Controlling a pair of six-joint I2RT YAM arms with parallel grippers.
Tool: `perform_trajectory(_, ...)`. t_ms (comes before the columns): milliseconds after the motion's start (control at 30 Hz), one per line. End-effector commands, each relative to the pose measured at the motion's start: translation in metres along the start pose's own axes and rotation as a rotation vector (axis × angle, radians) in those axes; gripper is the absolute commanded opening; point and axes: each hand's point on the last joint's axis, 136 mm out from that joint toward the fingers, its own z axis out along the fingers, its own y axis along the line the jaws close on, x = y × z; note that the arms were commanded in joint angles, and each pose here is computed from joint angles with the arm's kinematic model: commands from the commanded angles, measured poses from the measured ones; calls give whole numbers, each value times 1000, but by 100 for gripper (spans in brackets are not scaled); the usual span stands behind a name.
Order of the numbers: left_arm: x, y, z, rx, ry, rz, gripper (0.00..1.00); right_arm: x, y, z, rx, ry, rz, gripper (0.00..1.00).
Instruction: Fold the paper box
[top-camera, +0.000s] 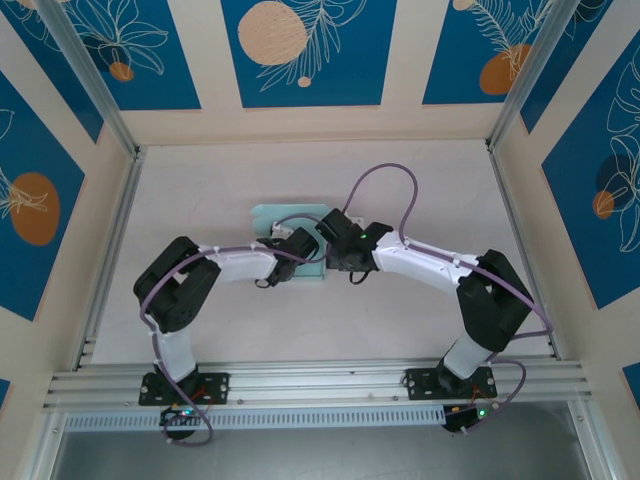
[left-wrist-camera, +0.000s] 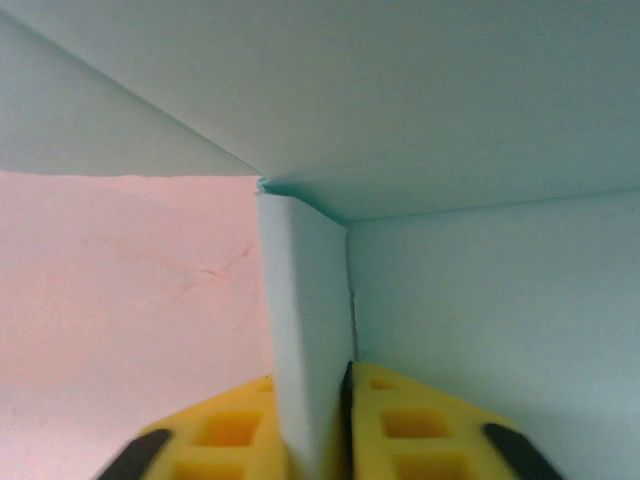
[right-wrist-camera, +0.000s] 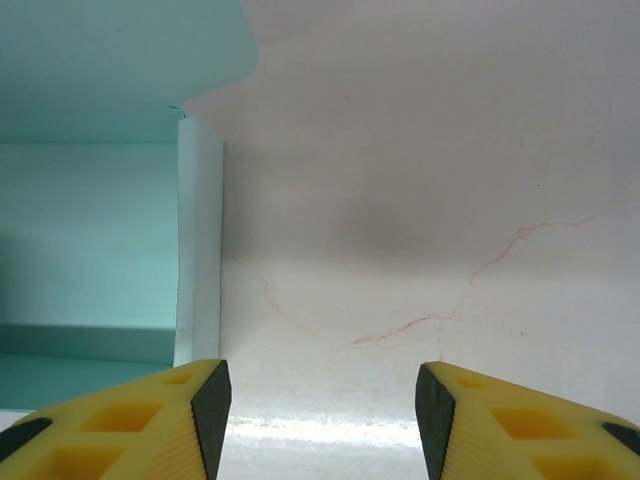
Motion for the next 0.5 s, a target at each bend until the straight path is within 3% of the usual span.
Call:
perform_trajectory(0, 48, 17, 3, -33, 147, 157, 32, -4, -7, -10, 11, -26, 24, 54)
perform_trajectory(133, 27, 1, -14, 98, 96, 80, 50, -6, -6, -18, 0, -35, 23, 54)
perform_trajectory(367, 1, -2, -44, 209, 25, -2, 52, -8, -7, -30, -7, -54, 15, 54)
perform_trajectory(467, -7, -6, -62, 303, -14, -53, 59, -8, -8, -34, -9, -62, 14, 54)
